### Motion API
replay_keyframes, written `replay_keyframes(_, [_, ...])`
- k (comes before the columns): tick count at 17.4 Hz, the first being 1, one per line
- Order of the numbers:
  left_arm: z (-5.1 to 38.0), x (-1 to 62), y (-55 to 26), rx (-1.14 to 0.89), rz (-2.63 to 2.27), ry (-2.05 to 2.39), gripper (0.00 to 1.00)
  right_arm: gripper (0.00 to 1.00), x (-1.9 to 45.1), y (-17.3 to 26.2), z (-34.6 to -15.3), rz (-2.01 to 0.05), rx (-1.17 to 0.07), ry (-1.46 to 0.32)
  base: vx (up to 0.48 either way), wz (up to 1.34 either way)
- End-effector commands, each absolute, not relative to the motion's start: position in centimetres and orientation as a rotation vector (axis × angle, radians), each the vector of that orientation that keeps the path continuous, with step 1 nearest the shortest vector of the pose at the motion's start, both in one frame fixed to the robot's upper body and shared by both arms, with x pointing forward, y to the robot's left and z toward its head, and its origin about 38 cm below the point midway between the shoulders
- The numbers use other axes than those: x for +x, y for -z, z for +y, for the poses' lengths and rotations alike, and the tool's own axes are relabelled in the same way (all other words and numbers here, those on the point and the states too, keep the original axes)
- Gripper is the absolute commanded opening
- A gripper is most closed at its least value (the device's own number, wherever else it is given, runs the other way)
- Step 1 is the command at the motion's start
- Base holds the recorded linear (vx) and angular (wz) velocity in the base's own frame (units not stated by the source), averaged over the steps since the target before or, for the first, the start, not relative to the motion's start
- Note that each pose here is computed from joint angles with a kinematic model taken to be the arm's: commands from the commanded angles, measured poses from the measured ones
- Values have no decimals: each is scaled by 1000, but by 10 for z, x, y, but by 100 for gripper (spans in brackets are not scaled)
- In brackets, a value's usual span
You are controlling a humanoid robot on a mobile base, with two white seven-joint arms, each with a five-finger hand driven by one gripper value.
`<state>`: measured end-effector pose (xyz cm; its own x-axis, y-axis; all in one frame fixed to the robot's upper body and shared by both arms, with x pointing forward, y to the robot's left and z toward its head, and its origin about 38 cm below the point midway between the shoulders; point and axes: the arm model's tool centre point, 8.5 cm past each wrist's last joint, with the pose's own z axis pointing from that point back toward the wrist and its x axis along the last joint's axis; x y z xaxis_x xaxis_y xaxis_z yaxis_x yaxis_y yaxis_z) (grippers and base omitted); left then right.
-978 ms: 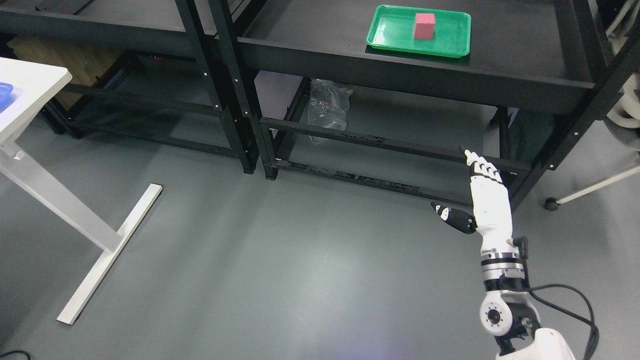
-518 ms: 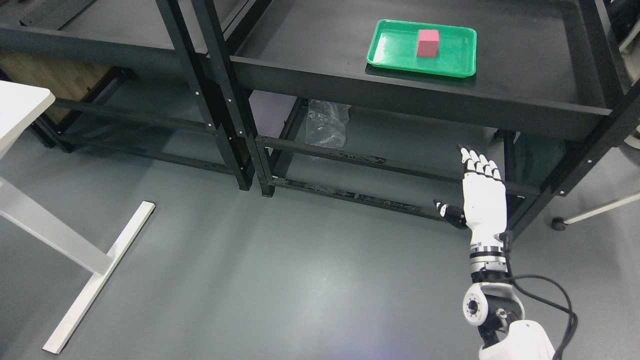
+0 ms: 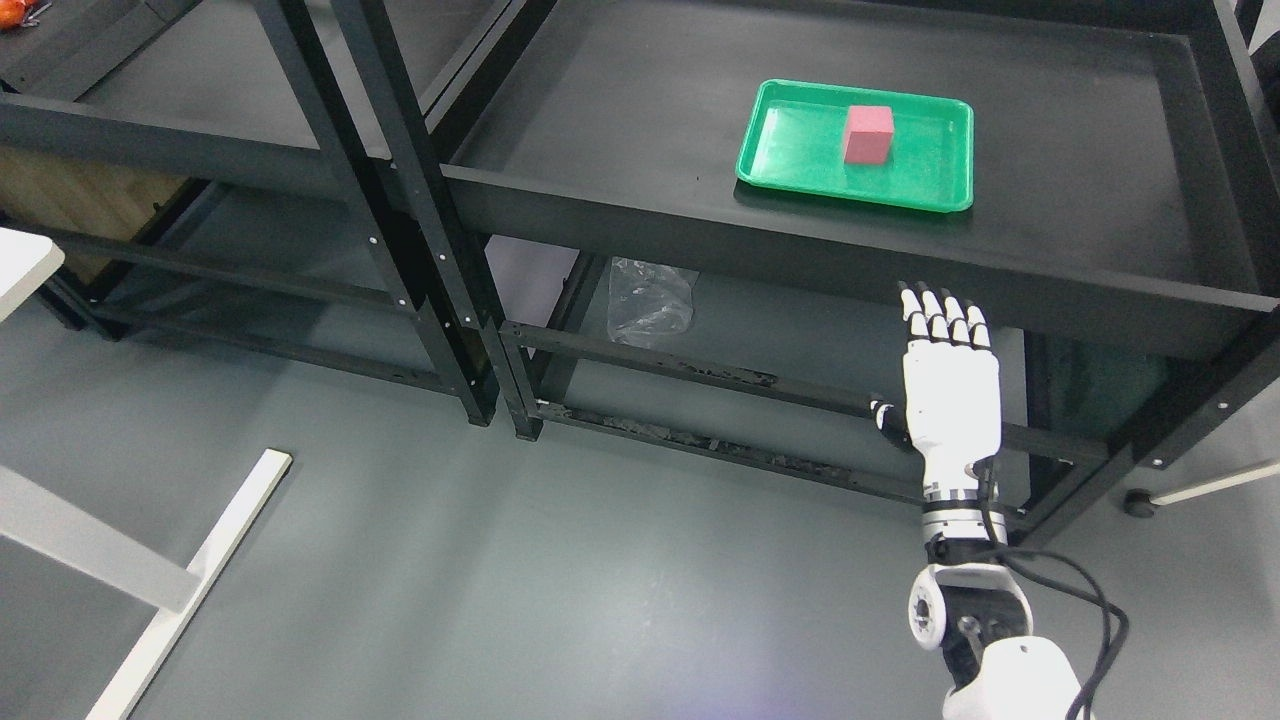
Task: Pick pink block from left shelf to tray
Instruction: 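Move the right hand over the green tray toward the pink cube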
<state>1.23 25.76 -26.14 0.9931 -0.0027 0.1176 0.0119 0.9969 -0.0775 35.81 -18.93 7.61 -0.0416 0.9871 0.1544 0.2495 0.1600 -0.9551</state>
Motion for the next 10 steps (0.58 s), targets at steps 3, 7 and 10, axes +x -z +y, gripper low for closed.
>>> replay_keyframes(3, [268, 5, 261, -63, -115, 8, 100, 99, 364, -105, -186, -1593, -1390, -921, 236, -13])
replay_keyframes(7, [268, 5, 261, -63, -115, 8, 100, 99, 364, -130, -192, -1734, -1423, -710, 260, -86])
replay_keyframes(10, [268, 5, 261, -63, -115, 8, 100, 99, 366, -137, -192, -1764, -1438, -681, 246, -121])
